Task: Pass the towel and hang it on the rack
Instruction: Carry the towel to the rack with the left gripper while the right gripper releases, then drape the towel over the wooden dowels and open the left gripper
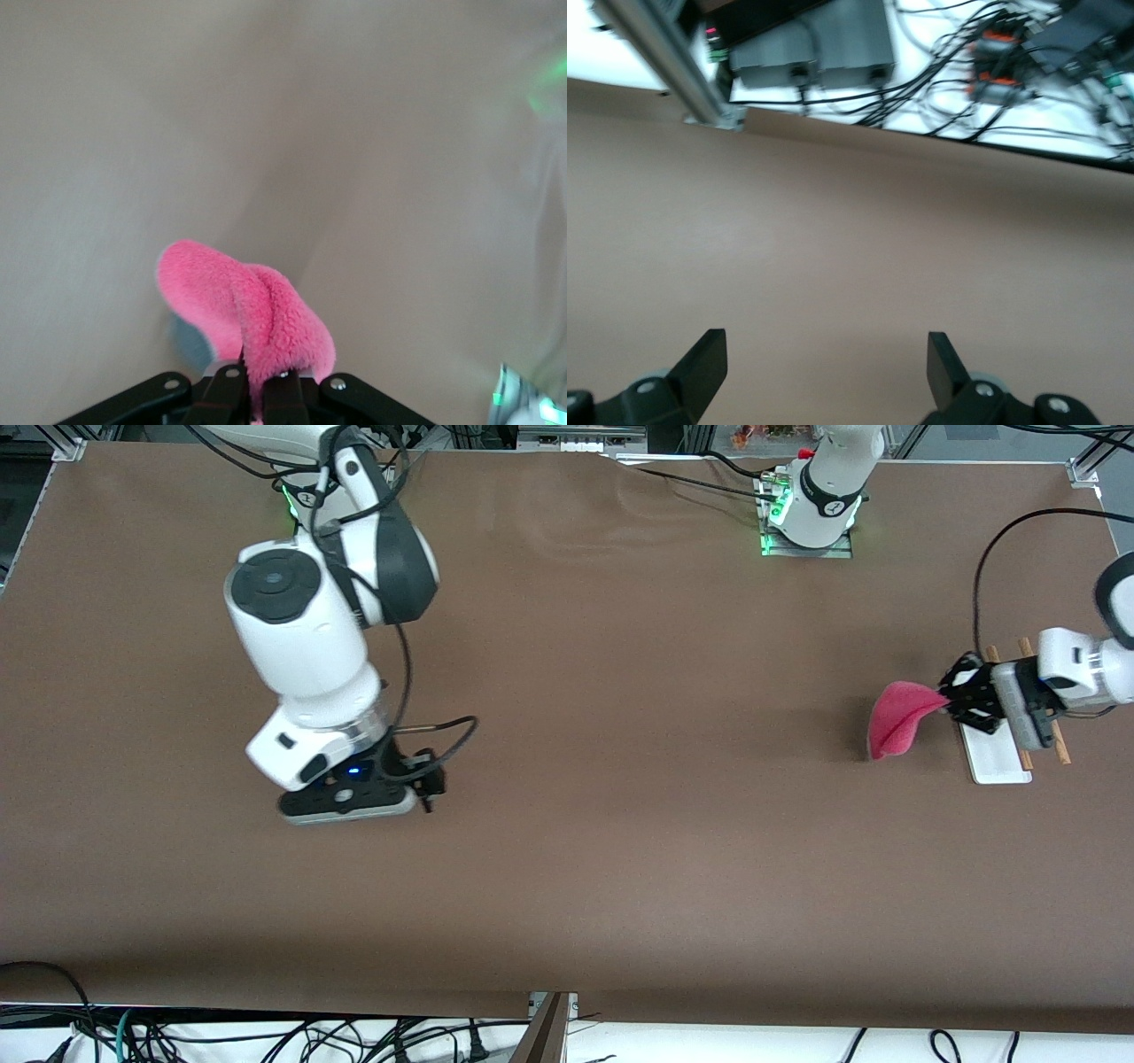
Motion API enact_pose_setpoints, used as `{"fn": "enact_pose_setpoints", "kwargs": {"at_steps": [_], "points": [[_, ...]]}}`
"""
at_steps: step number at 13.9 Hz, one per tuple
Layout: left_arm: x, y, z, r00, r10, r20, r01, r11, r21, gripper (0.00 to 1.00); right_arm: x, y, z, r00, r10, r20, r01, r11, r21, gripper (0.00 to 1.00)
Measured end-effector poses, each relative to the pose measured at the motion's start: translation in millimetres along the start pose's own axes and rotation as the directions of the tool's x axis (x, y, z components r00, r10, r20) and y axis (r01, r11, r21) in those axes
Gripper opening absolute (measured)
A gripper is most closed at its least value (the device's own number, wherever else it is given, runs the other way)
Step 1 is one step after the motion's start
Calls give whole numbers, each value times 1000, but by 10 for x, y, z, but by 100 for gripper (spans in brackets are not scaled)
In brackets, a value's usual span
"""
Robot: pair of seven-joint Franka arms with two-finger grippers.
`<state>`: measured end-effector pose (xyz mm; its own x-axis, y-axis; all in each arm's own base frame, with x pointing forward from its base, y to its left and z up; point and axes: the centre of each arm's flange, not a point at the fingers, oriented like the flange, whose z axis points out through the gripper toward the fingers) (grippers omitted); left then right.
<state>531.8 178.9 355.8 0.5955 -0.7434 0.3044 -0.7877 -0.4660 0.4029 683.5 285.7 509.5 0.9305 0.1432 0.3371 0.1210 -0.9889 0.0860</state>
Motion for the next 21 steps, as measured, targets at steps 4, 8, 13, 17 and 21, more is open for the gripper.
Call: {"fn": "enact_pose_setpoints", "kwargs": {"at_steps": [4,8,13,17,21], "points": [[-822,-301,-370,996,79,48,-81,996,41,3,-4,935,-132,995,50,85,-44,997,-65,100],[-1283,-545,-704,987,107,122,-116,991,66,3,-366,1970,-271,952,161,260,-167,986,0,100],[-1617,-778,-732,981,142,131,-149,988,42,3,-891,2609,-702,921,235,309,-258,966,34,100],[-2010,-936,-741,977,173,121,-179,983,44,3,-1140,2893,-931,902,275,334,-301,953,25,100],[-2190,-980,-768,977,173,120,-180,982,50,3,-1192,2943,-996,913,224,340,-232,973,-19,100]]}}
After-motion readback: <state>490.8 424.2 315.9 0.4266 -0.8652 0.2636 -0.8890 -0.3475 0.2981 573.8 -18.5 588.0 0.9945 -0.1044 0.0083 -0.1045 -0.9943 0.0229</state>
